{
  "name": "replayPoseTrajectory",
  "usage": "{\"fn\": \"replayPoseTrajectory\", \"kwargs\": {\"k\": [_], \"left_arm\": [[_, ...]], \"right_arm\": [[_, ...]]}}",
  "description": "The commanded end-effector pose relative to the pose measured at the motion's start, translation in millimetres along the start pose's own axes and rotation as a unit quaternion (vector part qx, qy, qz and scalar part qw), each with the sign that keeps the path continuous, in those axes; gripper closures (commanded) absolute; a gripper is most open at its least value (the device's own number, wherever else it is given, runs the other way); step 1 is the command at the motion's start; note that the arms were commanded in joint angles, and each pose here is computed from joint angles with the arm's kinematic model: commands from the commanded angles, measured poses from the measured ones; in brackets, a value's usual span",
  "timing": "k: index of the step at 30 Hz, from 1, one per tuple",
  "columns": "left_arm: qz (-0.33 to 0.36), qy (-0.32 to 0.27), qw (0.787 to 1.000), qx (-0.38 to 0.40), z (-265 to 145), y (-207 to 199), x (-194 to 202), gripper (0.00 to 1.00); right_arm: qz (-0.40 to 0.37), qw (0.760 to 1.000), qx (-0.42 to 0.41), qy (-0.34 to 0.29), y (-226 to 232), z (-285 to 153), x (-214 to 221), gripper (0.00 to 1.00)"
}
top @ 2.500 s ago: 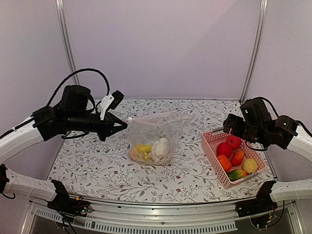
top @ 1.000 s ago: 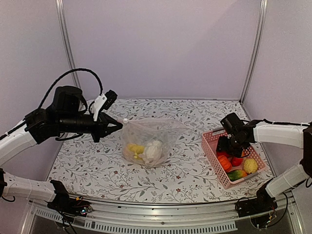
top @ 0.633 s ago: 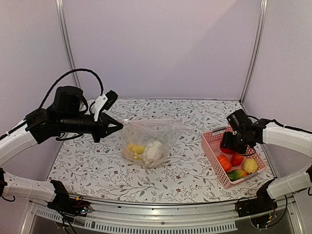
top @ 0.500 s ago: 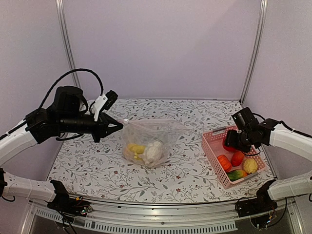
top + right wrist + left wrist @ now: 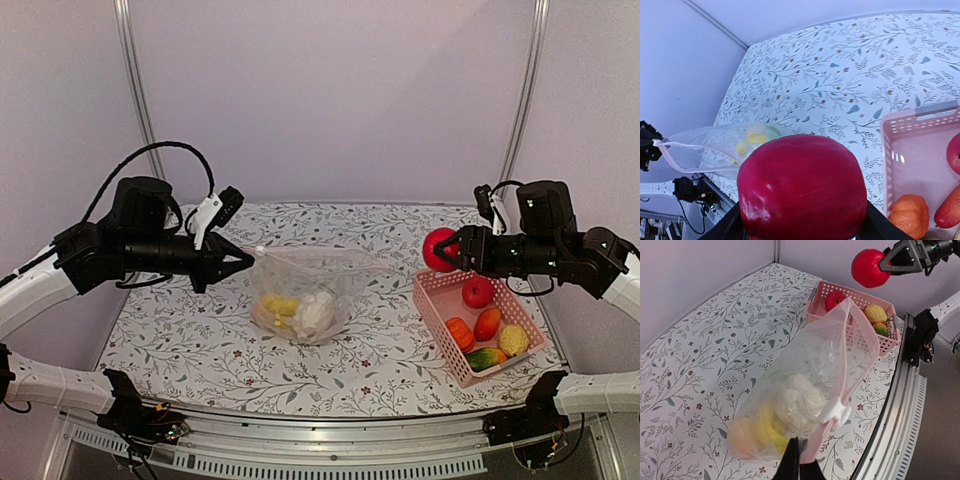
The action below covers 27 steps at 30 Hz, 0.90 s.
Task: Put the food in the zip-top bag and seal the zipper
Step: Place the fake fruit in the zipper food storage bag.
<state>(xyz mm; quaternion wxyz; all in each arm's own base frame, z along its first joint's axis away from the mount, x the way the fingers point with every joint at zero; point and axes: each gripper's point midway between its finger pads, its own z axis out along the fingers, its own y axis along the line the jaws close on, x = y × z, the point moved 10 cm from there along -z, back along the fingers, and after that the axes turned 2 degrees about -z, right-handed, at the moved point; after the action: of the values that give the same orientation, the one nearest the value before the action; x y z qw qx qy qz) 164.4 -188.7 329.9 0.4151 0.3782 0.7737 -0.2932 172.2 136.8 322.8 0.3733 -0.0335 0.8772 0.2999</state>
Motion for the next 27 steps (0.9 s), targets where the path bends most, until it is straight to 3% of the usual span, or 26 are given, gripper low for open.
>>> {"fn": "replayPoseTrajectory", "kwargs": {"k": [1,11,27], "left_arm": [[-0.002,0.006,1.0,0.0,3,3,3,1.0],[-0.001,0.003,1.0,0.001,1,2,3,1.0],[-0.002,0.008,1.0,0.008,4,2,4,1.0]], "right_arm": [[-0.061,0.987,-0.144,0.031,57,5,-5,0.44],[-0.128,0.957,-0.248,0.08,131,36,2,0.45],[-0.118,0.965,-0.222,0.07,142,71,1,0.47]]}}
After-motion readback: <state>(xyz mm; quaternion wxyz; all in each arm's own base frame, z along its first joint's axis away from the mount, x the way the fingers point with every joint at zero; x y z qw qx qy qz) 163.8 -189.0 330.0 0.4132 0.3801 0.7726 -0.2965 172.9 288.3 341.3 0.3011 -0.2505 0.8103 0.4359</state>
